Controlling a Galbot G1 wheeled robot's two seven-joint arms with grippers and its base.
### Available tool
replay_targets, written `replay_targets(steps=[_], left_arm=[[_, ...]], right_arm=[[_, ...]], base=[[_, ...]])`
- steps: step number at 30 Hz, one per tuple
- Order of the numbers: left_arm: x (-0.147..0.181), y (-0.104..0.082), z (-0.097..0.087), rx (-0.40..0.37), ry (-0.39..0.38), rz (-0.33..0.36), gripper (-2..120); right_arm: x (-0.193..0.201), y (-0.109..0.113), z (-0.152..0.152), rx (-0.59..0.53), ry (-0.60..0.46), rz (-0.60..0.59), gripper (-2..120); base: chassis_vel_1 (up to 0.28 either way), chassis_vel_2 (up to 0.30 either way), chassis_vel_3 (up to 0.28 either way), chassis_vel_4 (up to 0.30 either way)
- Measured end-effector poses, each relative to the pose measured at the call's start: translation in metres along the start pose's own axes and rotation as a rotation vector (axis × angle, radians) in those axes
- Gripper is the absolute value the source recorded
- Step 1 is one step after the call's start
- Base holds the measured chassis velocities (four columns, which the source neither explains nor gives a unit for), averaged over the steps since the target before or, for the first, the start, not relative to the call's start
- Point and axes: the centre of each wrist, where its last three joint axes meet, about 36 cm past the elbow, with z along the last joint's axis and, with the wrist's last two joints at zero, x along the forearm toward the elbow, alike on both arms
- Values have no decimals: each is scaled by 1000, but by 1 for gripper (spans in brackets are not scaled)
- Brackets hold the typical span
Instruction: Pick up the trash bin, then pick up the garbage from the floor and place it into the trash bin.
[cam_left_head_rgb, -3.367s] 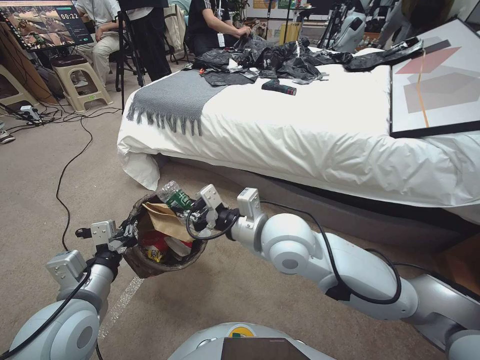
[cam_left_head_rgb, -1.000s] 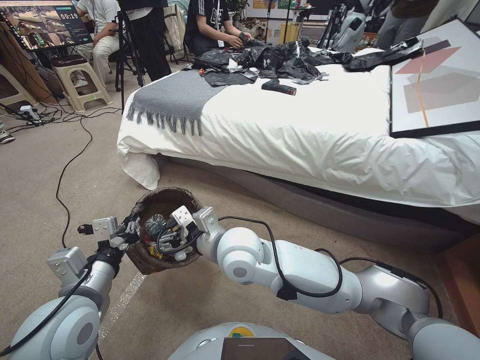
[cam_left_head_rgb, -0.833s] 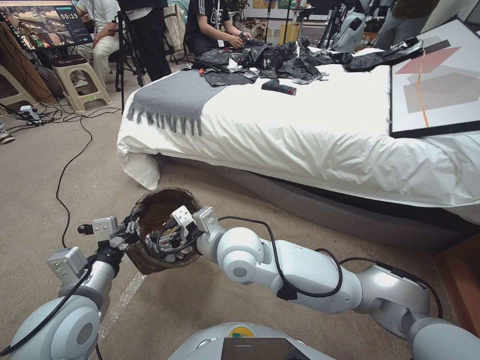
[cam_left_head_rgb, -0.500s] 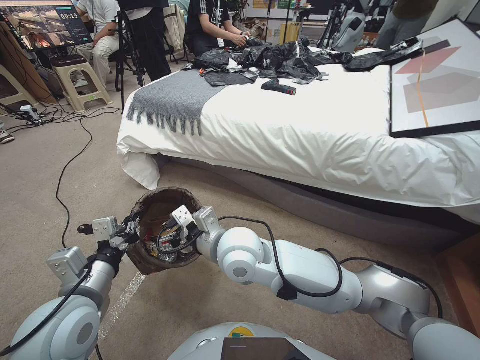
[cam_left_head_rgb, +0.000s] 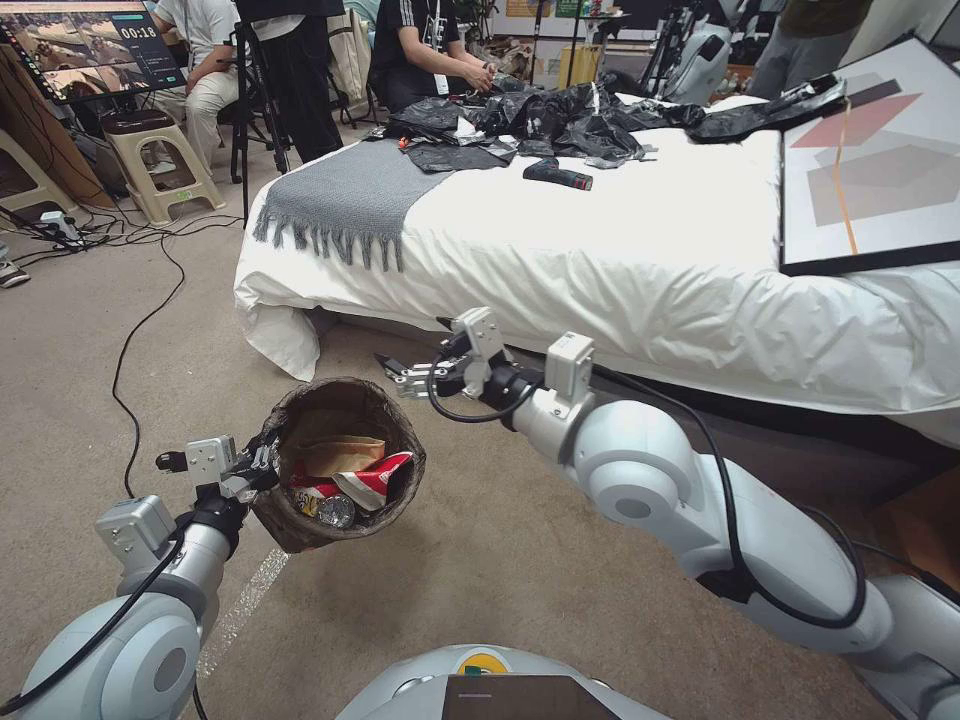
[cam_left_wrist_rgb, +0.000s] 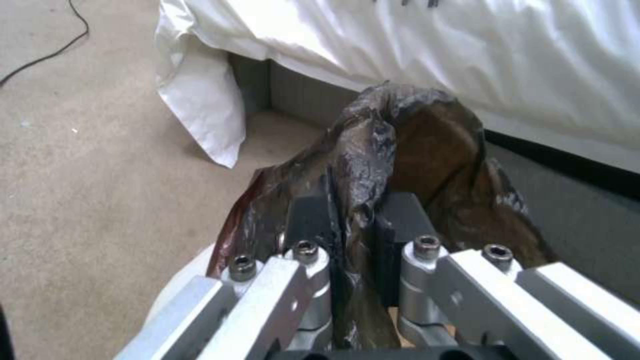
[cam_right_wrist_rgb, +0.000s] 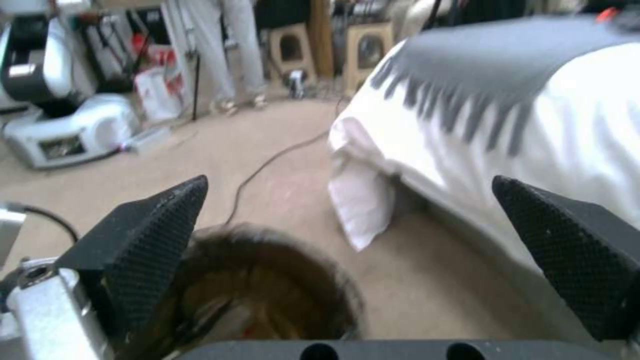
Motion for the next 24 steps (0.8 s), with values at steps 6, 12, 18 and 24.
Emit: replay_targets(steps=[6, 12, 18, 24], left_arm=[[1, 1, 1, -2, 7, -7, 8], [1, 1, 1, -4, 6, -9, 8], [1, 1, 1, -5, 6, -8, 8], [2, 2, 2, -11, 12, -10, 8]], right_arm=[[24, 2, -1, 12, -75, 37, 100], [53, -14, 11, 42, -141, 131, 100], [75, -27, 22, 102, -202, 308, 100], [97, -44, 48, 183, -231, 485, 100]], base=[[0, 0, 0, 0], [0, 0, 0, 0], [0, 0, 0, 0], [0, 0, 0, 0]])
